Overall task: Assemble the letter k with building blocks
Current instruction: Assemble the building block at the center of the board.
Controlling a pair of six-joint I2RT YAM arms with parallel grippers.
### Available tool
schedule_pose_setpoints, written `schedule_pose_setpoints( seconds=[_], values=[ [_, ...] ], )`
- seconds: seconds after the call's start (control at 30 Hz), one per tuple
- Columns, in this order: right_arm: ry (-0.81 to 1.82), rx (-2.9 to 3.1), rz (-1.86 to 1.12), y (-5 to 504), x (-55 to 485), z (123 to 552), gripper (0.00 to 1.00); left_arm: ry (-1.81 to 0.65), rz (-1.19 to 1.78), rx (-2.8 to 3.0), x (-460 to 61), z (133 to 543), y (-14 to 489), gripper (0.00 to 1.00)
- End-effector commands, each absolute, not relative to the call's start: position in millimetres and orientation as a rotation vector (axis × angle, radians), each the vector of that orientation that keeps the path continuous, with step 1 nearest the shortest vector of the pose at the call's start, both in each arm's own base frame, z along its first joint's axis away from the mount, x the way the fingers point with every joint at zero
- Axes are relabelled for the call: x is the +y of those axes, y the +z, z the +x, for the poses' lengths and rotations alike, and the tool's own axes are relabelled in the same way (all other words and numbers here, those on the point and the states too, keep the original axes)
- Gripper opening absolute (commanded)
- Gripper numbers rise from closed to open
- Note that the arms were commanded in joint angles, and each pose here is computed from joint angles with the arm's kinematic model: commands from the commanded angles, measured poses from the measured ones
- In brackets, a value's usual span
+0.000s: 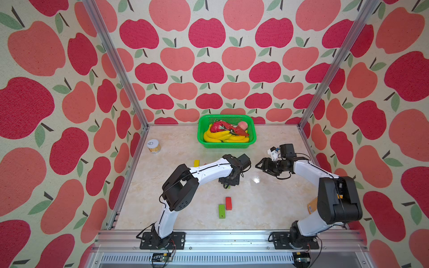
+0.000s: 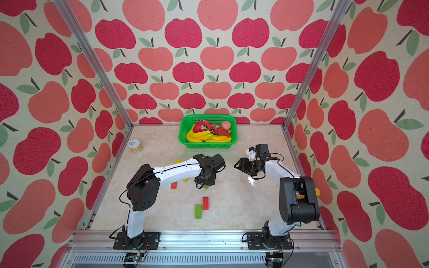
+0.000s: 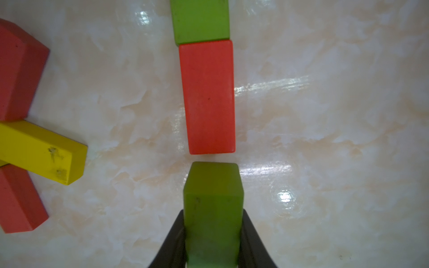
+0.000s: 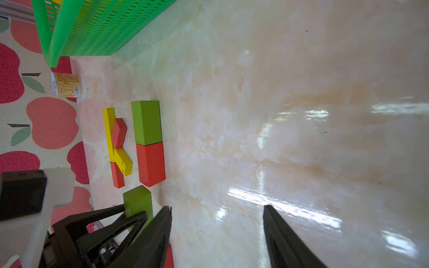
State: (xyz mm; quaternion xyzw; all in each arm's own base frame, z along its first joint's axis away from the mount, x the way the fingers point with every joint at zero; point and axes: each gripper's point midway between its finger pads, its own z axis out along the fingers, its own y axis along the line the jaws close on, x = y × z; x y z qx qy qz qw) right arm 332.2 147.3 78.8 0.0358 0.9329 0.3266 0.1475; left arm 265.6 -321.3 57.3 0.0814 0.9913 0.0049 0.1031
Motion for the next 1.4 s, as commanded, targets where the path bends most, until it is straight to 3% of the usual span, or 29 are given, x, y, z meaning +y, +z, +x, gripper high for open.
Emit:
schedule_pose_setpoints(
  seconds=[0.0,1.37],
  values=[
    [0.979,2.709,0.098,69.7,150.0,324.2,0.67,0.043,0.178,2.963,-317.6,261.7,48.0,0.00],
    [0.992,2.763,0.124,55.8,150.8,320.3,0.66,0.025,0.109,3.008,-319.9,273.6,19.7,0.00]
  ],
)
